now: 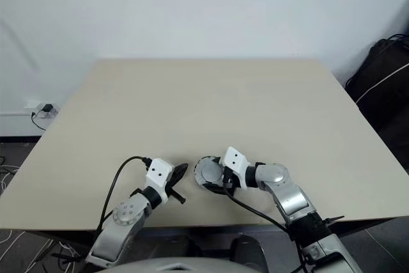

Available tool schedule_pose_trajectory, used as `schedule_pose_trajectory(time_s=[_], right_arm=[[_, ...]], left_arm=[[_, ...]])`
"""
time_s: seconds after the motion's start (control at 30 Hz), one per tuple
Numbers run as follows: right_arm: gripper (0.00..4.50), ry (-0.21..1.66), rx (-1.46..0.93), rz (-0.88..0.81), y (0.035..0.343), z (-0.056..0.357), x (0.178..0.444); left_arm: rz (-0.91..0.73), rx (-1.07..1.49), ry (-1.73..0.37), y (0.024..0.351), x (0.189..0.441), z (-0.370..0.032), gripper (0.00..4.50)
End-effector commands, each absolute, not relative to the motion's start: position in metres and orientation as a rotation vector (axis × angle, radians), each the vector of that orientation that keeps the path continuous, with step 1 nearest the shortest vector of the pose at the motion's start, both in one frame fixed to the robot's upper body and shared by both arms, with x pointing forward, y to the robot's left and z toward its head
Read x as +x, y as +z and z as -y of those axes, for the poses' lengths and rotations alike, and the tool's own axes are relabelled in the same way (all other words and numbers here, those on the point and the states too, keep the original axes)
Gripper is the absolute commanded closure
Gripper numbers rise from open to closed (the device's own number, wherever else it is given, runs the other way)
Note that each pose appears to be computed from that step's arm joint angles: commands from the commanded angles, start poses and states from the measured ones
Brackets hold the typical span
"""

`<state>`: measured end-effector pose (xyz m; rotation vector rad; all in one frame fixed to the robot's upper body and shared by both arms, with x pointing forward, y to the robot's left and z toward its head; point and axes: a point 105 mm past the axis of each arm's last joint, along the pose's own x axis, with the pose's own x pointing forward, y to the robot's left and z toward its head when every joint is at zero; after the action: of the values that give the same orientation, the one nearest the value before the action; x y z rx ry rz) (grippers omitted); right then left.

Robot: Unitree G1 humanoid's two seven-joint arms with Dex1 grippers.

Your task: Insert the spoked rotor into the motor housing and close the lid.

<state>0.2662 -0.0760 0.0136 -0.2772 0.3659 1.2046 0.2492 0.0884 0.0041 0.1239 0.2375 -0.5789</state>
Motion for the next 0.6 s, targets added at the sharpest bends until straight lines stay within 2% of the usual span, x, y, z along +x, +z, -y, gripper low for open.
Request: schedule_pose_trajectory(time_s=[0.03,0.1,0.17,0.43,0.6], right_arm=[[0.21,1.158,-0.292,-0.310,0.023,0.074,0.279],[0.62,1.147,-0.284,-0.313,0.022,0.074,0.281],[1.27,1.137,-0.284,-0.310,0.022,0.074,0.283],[1.29,1.057,-0.203,-0.248,0.036,0.075,0.293],[1.29,1.024,-0.216,-0.275,0.031,0.073,0.294]], left_arm=[[-0.167,0.120,-0.579,0.023,0.253,-0.085,4.50],[-0.167,0.120,-0.577,0.023,0.253,-0.085,4.50],[-0.167,0.120,-0.574,0.023,0.253,-0.087,4.50],[-0.170,0.120,-0.564,0.022,0.252,-0.088,4.50],[-0.172,0.117,-0.565,0.022,0.251,-0.087,4.50]])
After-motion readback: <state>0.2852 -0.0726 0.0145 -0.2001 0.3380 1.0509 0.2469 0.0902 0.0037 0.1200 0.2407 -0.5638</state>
